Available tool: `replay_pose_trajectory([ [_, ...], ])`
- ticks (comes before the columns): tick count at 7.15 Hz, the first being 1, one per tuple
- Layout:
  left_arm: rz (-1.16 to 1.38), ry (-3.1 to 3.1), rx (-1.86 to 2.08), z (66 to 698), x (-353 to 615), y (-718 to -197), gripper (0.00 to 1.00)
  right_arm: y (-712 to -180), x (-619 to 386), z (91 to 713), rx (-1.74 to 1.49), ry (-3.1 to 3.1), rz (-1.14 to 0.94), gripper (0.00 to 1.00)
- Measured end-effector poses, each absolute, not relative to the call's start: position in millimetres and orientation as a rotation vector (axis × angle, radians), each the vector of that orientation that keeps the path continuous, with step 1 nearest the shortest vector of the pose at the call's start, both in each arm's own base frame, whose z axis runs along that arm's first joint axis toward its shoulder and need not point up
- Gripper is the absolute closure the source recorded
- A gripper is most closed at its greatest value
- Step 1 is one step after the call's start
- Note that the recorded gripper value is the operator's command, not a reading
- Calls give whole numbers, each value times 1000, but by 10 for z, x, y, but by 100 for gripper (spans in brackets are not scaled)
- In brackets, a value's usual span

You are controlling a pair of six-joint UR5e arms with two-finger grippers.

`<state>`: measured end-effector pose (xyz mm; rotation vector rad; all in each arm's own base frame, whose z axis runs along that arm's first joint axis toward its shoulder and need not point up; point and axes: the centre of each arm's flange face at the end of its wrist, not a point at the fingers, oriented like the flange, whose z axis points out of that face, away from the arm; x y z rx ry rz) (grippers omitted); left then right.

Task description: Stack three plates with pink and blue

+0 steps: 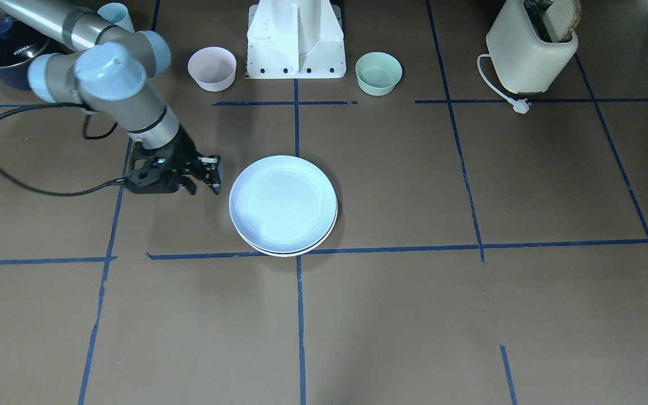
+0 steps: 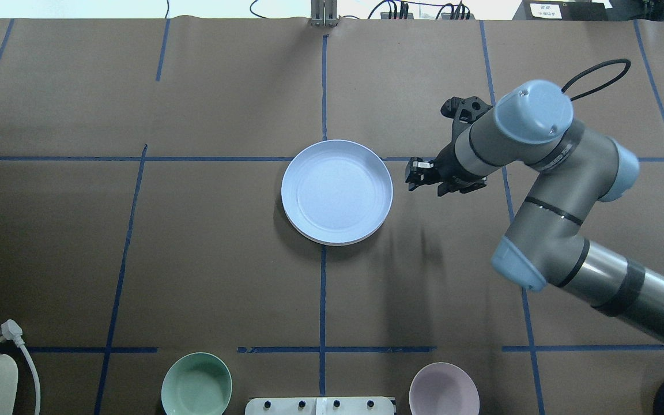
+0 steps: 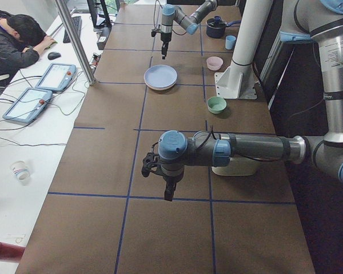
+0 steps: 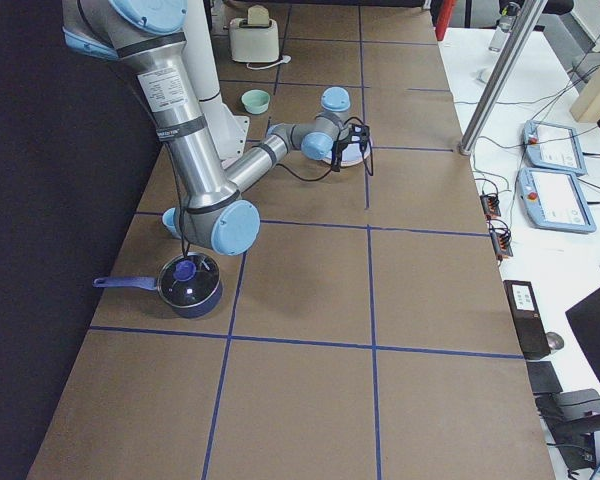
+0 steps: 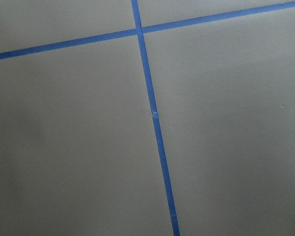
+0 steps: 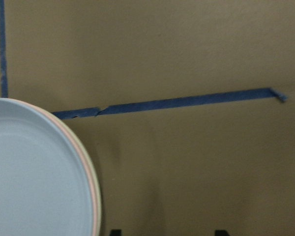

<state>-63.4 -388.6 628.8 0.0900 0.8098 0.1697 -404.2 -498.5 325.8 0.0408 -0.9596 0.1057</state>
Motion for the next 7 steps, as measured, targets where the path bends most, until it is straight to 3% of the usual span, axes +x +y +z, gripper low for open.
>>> replay_pose_trajectory([
  [3, 166, 805, 85, 6316, -644, -3886, 0, -5535, -2014, 4508, 78, -858, -129, 0],
  [5, 158, 805, 72, 6356, -654, -3821, 0, -5216, -568, 5576, 109, -802, -236, 0],
  [7, 152, 806, 60, 6400, -658, -3813, 0, -4609, 121, 6315, 46, -775, -233, 0],
])
